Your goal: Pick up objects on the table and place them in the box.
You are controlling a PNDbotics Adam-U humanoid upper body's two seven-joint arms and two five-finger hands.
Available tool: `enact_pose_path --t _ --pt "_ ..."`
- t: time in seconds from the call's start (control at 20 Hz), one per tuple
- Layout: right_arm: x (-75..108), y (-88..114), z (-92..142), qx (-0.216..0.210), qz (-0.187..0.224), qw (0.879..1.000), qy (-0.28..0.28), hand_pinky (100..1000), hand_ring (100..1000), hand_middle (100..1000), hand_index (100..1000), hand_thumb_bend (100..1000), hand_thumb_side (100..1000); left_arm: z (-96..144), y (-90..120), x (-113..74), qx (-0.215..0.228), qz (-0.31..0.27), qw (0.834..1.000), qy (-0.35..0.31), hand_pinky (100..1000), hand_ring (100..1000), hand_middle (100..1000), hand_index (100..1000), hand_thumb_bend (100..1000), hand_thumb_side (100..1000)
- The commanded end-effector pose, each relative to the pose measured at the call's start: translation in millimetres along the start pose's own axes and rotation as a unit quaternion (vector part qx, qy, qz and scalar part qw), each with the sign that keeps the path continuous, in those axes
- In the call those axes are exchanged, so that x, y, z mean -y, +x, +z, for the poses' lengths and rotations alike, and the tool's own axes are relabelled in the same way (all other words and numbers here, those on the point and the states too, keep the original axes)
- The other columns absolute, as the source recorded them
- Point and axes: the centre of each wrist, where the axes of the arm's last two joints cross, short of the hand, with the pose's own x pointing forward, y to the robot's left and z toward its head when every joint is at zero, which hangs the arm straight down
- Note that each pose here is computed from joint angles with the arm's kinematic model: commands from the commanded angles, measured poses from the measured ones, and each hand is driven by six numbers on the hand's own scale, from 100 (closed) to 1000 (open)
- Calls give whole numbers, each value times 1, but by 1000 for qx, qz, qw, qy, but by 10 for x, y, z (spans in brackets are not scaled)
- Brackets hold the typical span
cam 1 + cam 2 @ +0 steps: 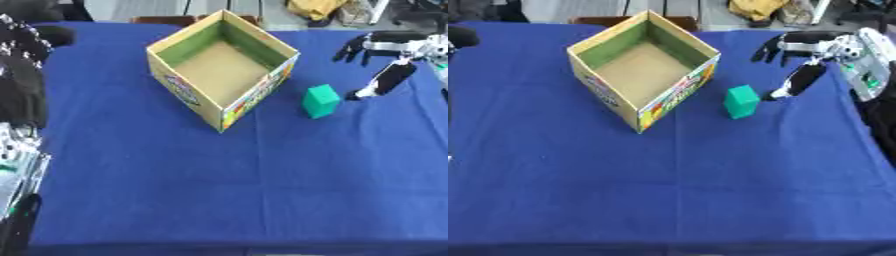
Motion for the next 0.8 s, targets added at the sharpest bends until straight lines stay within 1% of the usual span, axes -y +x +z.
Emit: enact_pose_path --t 0.05,0.1,0.2,0.4,0.6,0.8 --pt "160 -28 127 -9 18 1000 -9 679 830 838 884 494 299 -43 60 -47 14 -7 1000 -2 676 614 620 760 617 984" --pt "127 -18 101 -5 18 1000 -2 678 830 835 882 480 301 -46 63 -43 14 -7 1000 -2 676 613 620 760 618 984" --pt "56 11 22 1 17 1000 13 677 829 835 879 479 301 -50 66 -35 15 -5 1000 -1 676 613 620 760 617 984" --pt "25 18 -16 3 16 1000 20 676 828 833 875 469 301 -51 67 -32 16 -4 1000 -1 676 612 620 760 617 984" --pt "-64 21 -117 0 1 1000 30 673 826 832 874 462 300 -64 76 -18 18 -1 1000 -1 676 612 620 760 617 984" --pt "-139 17 -179 0 -6 999 39 672 826 831 874 458 301 -71 82 -12 19 1 1000 -1 676 611 619 760 617 985"
